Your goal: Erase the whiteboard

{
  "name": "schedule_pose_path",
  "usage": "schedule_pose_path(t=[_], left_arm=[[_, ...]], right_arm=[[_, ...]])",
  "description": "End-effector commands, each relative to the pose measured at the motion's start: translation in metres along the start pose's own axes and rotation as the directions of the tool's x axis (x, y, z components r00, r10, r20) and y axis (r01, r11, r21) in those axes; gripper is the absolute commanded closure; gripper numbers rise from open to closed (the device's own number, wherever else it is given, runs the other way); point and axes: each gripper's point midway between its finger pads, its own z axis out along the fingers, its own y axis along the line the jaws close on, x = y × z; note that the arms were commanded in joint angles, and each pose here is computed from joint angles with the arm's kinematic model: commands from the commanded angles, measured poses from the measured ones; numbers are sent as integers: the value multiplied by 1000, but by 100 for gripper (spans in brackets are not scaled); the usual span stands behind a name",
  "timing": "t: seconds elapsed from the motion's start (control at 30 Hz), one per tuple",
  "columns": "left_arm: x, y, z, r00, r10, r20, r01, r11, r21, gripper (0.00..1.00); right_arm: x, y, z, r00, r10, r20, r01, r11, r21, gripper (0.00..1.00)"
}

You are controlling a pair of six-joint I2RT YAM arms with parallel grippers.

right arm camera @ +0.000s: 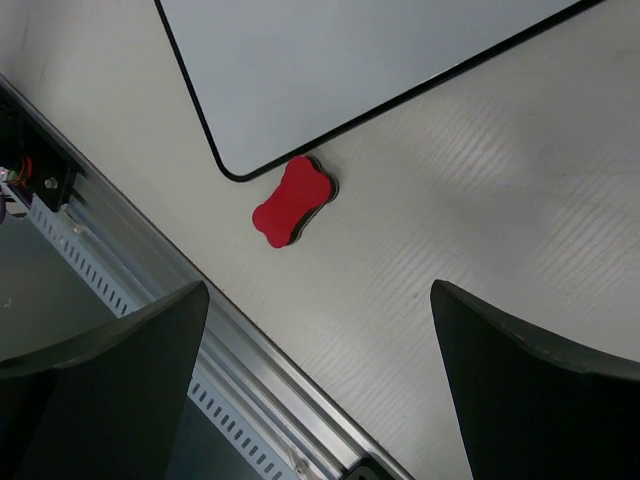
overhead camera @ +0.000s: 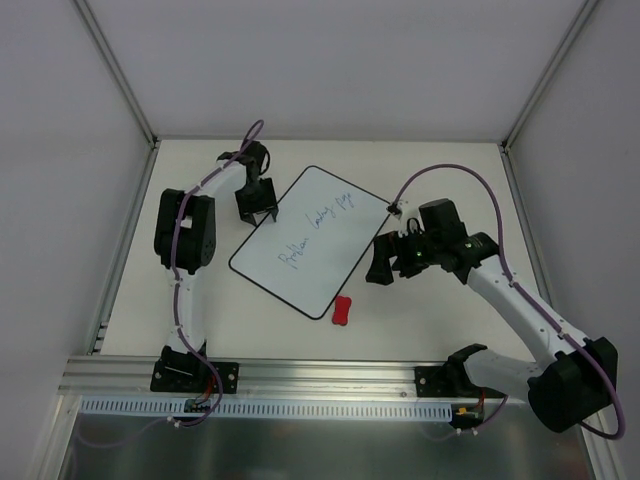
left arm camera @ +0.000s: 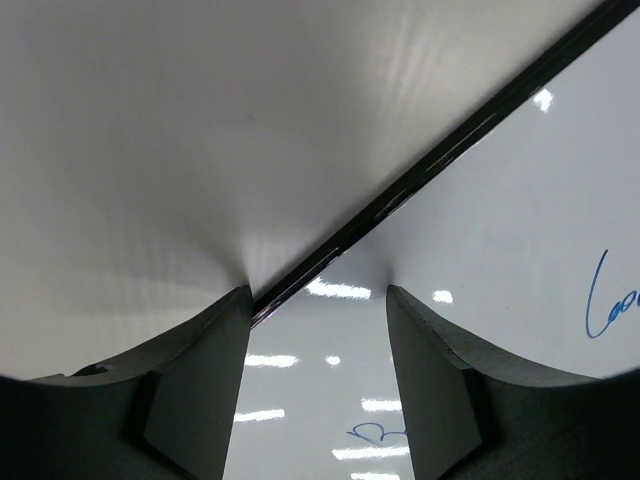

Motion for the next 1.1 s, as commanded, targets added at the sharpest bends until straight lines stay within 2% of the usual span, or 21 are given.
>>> schedule_pose_path(t=[0.0,0.13,0.27,0.33,0.37,0.4,0.47,0.53,0.6,0.73,0.83,0.87,0.9,1.07], left_arm=[[31,-21,11,993,59,-107,-55,998,36,43],[13,-32,6,994,91,-54,-88,994,58,41],[-17,-53,-10,990,139,34,-142,984,111,39],[-24,-62,-18,980,187,72,-195,972,130,37],[-30,-68,-25,971,218,101,-231,962,143,34],[-33,-71,-29,967,227,118,-243,958,150,33],[-41,-74,-40,961,228,154,-251,956,153,32],[-50,-73,-59,955,213,206,-244,960,139,30],[-54,-65,-79,956,163,244,-197,973,122,27],[-45,-43,-95,961,81,265,-109,990,92,25],[-28,-22,-95,964,32,263,-51,997,65,24],[-12,-11,-85,974,20,226,-32,998,49,24],[-11,-9,-93,969,-11,248,-6,998,66,24],[21,23,-91,970,-58,236,49,998,44,22]], right_arm=[[3,-18,3,1000,11,-3,-10,995,96,1],[6,-32,9,1000,-17,2,16,978,207,1],[13,-27,35,995,-83,-59,96,955,282,1],[10,-22,46,994,-91,-67,107,949,296,5],[9,-21,52,995,-80,-64,97,935,341,13],[13,-24,62,993,-61,-99,93,926,366,15],[3,-17,69,997,-5,-81,38,910,412,18],[5,-13,83,993,37,-115,16,903,428,18],[-1,0,89,992,65,-105,-13,898,439,19],[8,0,102,980,153,-128,-69,861,503,20],[15,-6,98,972,206,-115,-106,818,565,24],[19,-8,95,968,221,-116,-114,805,583,25],[22,-8,94,965,235,-115,-125,798,589,27],[44,-7,87,951,294,-101,-164,752,638,27]])
